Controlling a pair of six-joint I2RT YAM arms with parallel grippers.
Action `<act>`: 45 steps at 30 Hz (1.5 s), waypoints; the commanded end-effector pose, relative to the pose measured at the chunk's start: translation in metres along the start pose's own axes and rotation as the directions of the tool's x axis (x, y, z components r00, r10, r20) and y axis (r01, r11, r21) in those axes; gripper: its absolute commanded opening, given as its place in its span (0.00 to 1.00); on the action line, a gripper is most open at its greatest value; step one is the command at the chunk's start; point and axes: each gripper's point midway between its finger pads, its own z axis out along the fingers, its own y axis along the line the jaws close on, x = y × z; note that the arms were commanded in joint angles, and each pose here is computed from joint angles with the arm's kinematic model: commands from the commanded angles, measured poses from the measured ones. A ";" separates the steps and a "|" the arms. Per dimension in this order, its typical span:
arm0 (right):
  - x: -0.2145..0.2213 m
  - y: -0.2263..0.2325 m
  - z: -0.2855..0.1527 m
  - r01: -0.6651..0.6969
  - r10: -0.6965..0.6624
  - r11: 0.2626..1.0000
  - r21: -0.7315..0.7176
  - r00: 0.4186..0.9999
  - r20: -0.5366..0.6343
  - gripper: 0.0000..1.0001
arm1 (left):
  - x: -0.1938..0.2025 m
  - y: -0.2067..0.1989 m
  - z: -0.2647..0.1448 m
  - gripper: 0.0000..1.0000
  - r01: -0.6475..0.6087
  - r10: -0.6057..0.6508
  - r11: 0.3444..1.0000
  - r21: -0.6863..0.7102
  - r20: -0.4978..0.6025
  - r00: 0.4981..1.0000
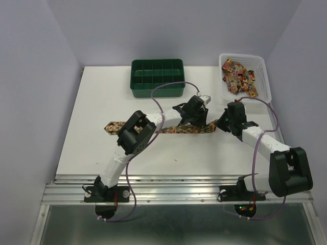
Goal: Roll the ties
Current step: Roll the tie
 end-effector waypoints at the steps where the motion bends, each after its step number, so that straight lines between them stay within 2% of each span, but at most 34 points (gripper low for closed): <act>1: -0.024 0.006 -0.009 0.000 -0.003 0.999 0.034 0.997 0.072 0.01 | -0.038 -0.018 -0.034 0.37 -0.014 0.009 0.999 0.043 0.108 0.994; 10: -0.024 0.001 -0.010 0.014 -0.018 0.998 0.053 0.997 0.076 0.01 | -0.052 -0.017 -0.060 0.37 0.006 -0.015 0.999 0.053 0.163 0.986; 13: -0.025 0.003 -0.011 0.018 -0.021 0.999 0.044 0.997 0.078 0.01 | -0.050 -0.030 -0.065 0.32 -0.009 -0.013 0.992 0.127 0.165 0.986; 15: -0.025 0.004 -0.011 0.018 -0.021 0.999 0.042 0.997 0.076 0.01 | -0.044 -0.041 -0.066 0.25 -0.019 -0.009 0.982 0.190 0.144 0.990; 19: -0.026 0.005 -0.012 0.017 -0.020 0.999 0.038 0.997 0.081 0.01 | -0.029 -0.052 -0.054 0.03 -0.019 -0.005 0.963 0.268 0.089 0.996; 20: -0.027 0.006 -0.012 0.019 -0.022 0.999 0.037 0.997 0.080 0.01 | -0.026 -0.055 -0.052 0.00 -0.021 -0.002 0.960 0.279 0.080 0.997; 30: -0.028 0.013 -0.013 0.003 -0.004 1.000 0.004 0.997 0.082 0.01 | -0.015 -0.051 -0.035 0.00 -0.026 0.013 0.968 0.251 0.051 0.999; 37: -0.031 0.008 -0.010 -0.009 0.005 0.999 0.039 0.996 0.089 0.01 | -0.005 -0.045 -0.034 0.00 -0.023 0.015 0.974 0.225 0.036 0.999; 45: -0.029 0.016 -0.013 -0.003 0.004 1.000 -0.010 0.996 0.088 0.01 | 0.000 -0.045 -0.019 0.00 -0.013 0.009 0.975 0.220 0.016 1.000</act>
